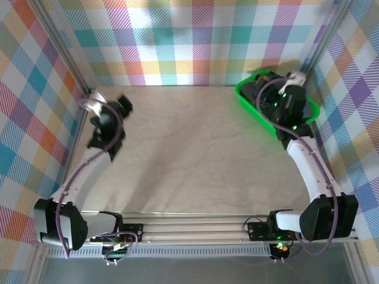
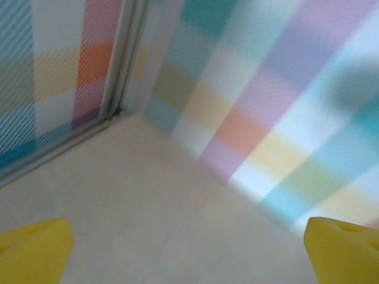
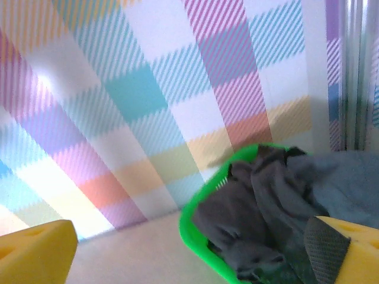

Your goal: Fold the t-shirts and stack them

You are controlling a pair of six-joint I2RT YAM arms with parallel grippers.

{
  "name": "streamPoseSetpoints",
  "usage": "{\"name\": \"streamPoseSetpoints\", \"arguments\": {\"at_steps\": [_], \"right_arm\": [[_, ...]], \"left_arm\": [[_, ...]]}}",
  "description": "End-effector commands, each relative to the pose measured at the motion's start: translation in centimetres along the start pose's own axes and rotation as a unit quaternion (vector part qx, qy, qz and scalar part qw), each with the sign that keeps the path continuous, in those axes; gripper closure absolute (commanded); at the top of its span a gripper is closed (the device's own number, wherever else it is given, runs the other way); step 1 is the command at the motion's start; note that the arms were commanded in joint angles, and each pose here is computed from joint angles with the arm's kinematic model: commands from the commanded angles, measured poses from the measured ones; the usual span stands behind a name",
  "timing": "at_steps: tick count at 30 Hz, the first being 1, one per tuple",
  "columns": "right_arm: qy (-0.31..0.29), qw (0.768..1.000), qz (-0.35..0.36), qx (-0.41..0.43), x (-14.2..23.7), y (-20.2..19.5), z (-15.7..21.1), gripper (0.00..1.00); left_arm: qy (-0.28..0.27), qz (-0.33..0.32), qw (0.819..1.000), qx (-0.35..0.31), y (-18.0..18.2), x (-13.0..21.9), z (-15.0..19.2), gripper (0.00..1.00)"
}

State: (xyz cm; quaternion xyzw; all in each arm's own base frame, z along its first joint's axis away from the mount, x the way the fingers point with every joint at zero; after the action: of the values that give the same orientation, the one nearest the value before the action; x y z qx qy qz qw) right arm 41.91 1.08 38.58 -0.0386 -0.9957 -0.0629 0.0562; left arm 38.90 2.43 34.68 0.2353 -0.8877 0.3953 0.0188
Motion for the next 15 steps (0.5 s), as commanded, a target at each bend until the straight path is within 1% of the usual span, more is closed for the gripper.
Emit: {"name": "streamPoseSetpoints", "arguments": {"at_steps": [1, 2, 4, 5, 7, 8, 11, 13, 14, 15], "right_arm": [[0.185, 0.978, 0.08, -0.047, -4.2, -2.9, 6.3, 0.1], [0.198, 0.974, 0.098, -0.05, -5.5, -3.5, 6.4, 0.11], [0.225, 0.965, 0.125, -0.056, -8.1, -5.1, 7.4, 0.11], [0.24, 0.958, 0.139, -0.066, -9.3, -6.1, 8.2, 0.11], [0.269, 0.947, 0.153, -0.083, -11.4, -7.9, 9.8, 0.11], [0.276, 0.945, 0.154, -0.083, -12.6, -8.6, 10.6, 0.11], [0.305, 0.938, 0.138, -0.09, -15.7, -9.7, 13.5, 0.12], [0.327, 0.931, 0.131, -0.097, -17.2, -10.3, 15.4, 0.14], [0.336, 0.928, 0.121, -0.103, -17.8, -10.3, 16.2, 0.16], [0.344, 0.927, 0.101, -0.111, -18.5, -9.9, 17.0, 0.21]], "left_arm": [[0.193, -0.073, 0.977, 0.056, 1.4, -1.3, 4.2, 0.0], [0.215, -0.044, 0.974, 0.057, -0.7, -1.2, 4.6, 0.01], [0.266, 0.038, 0.962, 0.053, -5.5, -0.1, 5.7, 0.07], [0.287, 0.076, 0.954, 0.046, -7.8, 0.8, 6.1, 0.09], [0.326, 0.134, 0.935, 0.032, -11.2, 3.1, 7.3, 0.11], [0.345, 0.156, 0.925, 0.026, -12.5, 4.3, 8.1, 0.13], [0.388, 0.2, 0.899, 0.02, -14.7, 7.5, 10.0, 0.17], [0.405, 0.214, 0.889, 0.013, -15.2, 9.4, 10.9, 0.18], [0.411, 0.221, 0.884, 0.01, -15.4, 10.3, 11.3, 0.18], [0.416, 0.226, 0.881, 0.007, -15.5, 10.9, 11.5, 0.18]]}}
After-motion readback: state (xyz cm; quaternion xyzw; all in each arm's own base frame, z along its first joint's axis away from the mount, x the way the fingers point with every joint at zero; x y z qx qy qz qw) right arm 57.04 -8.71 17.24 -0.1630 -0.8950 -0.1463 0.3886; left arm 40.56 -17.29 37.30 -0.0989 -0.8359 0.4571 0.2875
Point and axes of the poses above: each hand's point on the last joint's axis, 136 mm out from that joint toward the fingers, its own x axis back along the fingers, its own y axis along the line the jaws close on, z = x × y, the point moved 2 cm from there along x, back along the fingers, and after that the axes turned 15 degrees about x, right-handed, at the moved point
